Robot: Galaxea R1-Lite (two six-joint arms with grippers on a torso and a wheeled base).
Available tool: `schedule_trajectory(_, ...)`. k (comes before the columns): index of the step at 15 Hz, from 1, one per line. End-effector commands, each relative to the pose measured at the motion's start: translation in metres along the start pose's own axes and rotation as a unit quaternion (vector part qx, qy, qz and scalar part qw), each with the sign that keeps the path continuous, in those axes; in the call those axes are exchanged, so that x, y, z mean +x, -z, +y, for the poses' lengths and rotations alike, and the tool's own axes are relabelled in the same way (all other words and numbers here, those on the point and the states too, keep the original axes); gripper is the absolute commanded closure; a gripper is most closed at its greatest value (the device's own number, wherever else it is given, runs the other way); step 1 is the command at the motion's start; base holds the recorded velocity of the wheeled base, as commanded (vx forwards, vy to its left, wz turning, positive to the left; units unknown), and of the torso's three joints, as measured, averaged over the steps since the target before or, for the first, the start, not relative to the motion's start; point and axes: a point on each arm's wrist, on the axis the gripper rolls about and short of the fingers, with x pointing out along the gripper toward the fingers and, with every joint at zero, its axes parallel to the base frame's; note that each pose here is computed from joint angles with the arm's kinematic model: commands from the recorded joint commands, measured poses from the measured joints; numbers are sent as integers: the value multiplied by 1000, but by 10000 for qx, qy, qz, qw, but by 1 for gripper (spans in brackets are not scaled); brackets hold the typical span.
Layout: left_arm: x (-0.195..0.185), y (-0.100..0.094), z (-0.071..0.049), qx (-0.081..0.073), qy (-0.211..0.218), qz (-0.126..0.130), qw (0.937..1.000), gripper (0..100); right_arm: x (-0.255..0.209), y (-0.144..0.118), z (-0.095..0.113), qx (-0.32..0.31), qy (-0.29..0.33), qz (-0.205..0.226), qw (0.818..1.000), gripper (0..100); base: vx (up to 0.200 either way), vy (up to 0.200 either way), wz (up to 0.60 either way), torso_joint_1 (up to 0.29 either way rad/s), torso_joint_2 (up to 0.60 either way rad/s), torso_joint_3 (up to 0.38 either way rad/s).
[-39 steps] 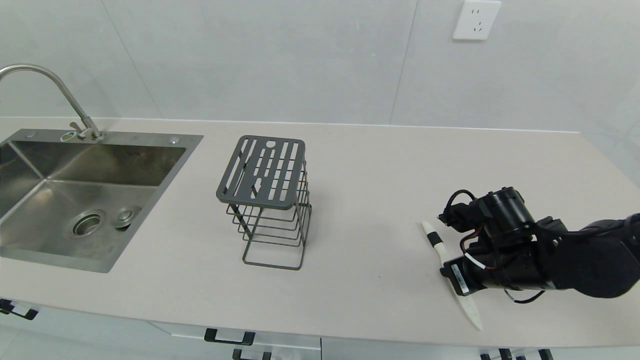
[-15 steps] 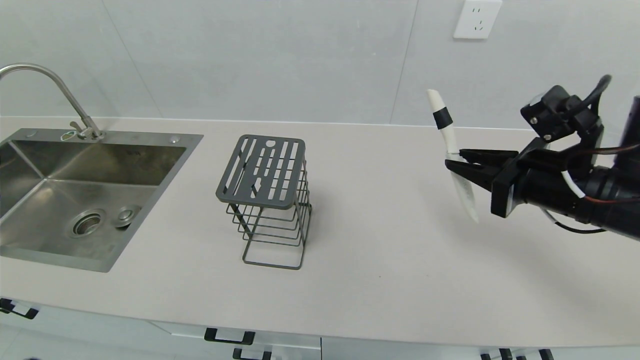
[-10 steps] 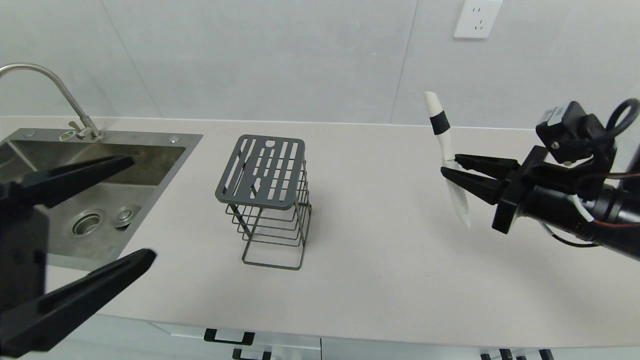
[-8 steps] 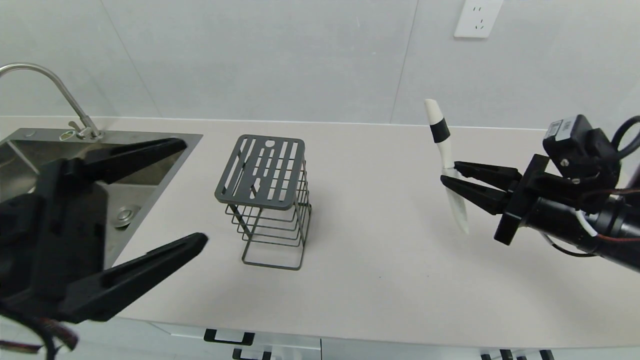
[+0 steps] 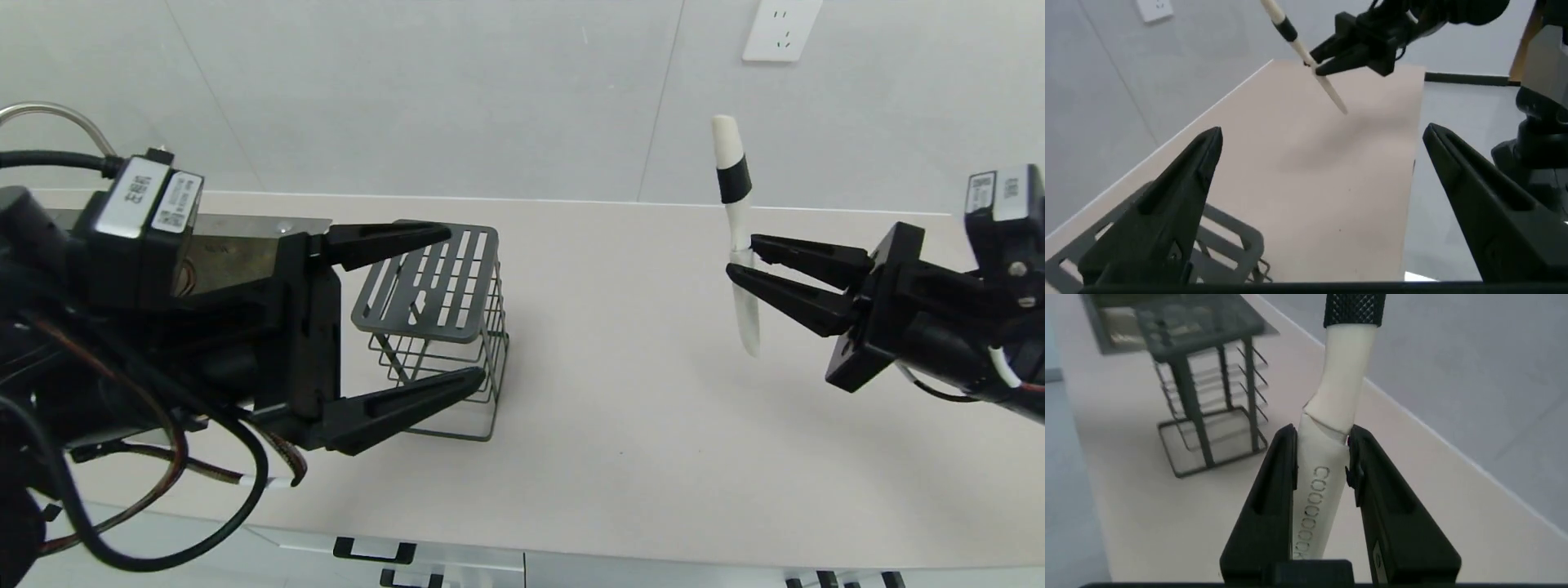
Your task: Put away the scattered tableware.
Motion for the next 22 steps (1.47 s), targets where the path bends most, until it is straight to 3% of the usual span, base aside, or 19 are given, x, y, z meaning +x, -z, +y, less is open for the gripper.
schedule_trajectory(1,26,8,11,-36,259,-82,9996,0,2,-9,-4,-108,35,-186,9998,100,0,0,0,0,0,0)
schedule_trajectory(5,70,15,30,82,725,-377,9966,0,3,-28,-9,-399,-79,-690,9968,100,0,0,0,0,0,0)
schedule_trajectory(7,88,22,27,14,956,-444,9944,0,2,-25,-7,-401,-194,-706,9965,100,0,0,0,0,0,0)
schedule_trajectory(10,118,22,39,191,1208,-736,9898,0,0,-28,-6,-584,-495,-989,9921,100,0,0,0,0,0,0)
schedule_trajectory(13,133,14,40,309,1290,-946,9866,0,-4,-21,0,-560,-665,-988,9913,100,0,0,0,0,0,0)
schedule_trajectory(17,140,9,39,229,1308,-1114,9849,0,-9,-14,6,-604,-782,-1066,9894,100,0,0,0,0,0,0)
schedule_trajectory(20,150,5,45,311,1300,-1302,9824,0,-4,-10,6,-582,-967,-1089,9876,100,0,0,0,0,0,0)
schedule_trajectory(22,156,2,39,325,1399,-1387,9799,0,0,-8,7,-564,-1082,-1104,9864,100,0,0,0,0,0,0)
